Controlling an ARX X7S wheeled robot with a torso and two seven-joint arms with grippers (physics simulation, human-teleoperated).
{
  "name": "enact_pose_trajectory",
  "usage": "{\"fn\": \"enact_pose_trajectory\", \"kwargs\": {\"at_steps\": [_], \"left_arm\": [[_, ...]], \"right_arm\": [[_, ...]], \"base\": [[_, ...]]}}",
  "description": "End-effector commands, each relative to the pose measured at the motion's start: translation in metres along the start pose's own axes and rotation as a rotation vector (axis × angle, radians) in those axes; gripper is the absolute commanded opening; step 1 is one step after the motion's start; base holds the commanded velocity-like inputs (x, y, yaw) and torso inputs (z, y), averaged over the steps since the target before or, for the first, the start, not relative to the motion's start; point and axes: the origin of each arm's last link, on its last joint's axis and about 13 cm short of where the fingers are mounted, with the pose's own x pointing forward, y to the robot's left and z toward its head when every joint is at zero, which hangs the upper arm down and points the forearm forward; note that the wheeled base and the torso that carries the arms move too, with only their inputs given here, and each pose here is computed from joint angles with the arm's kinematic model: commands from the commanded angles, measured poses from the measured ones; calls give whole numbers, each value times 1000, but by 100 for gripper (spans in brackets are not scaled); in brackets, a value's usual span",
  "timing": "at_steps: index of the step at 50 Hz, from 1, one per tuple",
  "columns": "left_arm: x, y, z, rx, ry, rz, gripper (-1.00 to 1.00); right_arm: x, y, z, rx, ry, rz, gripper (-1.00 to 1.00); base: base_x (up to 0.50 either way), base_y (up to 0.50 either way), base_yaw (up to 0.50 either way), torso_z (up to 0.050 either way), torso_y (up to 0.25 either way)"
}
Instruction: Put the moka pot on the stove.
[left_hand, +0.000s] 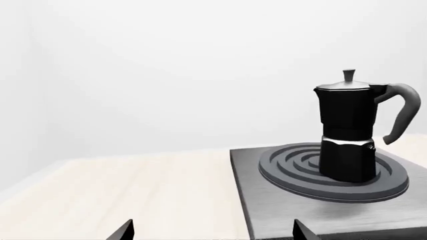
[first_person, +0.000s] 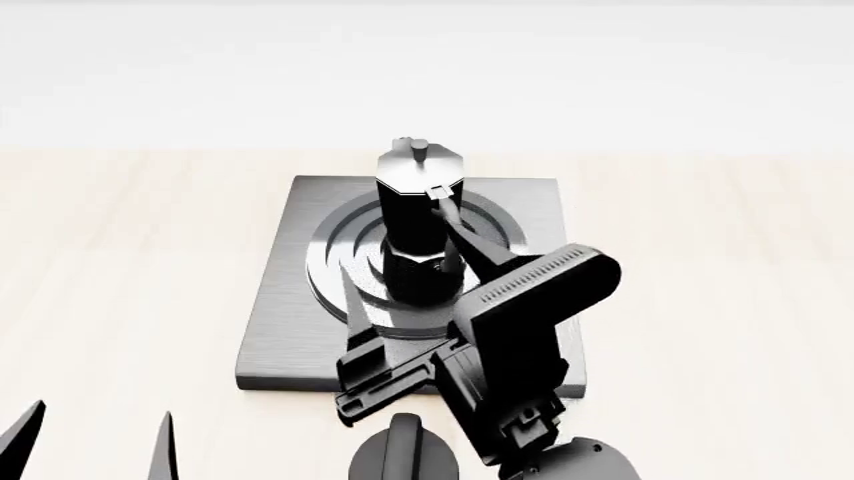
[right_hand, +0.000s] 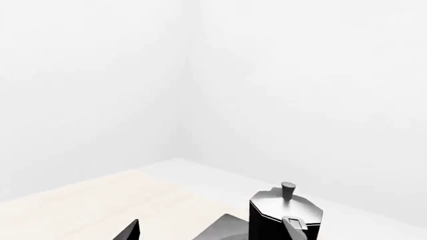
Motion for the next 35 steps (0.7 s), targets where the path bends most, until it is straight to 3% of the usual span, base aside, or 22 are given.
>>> {"fn": "enact_pose_trajectory", "kwargs": {"at_steps": [1,35], "left_arm": [[1,1,2,-24,-3,9,100],[2,1,2,-23,-6,9,100]], "right_arm": [[-6,9,6,-32,-34,35,100],[-14,9,25,-90,-143,-12,100]], "base": [[0,0,0,0,0],[0,0,0,0,0]]}}
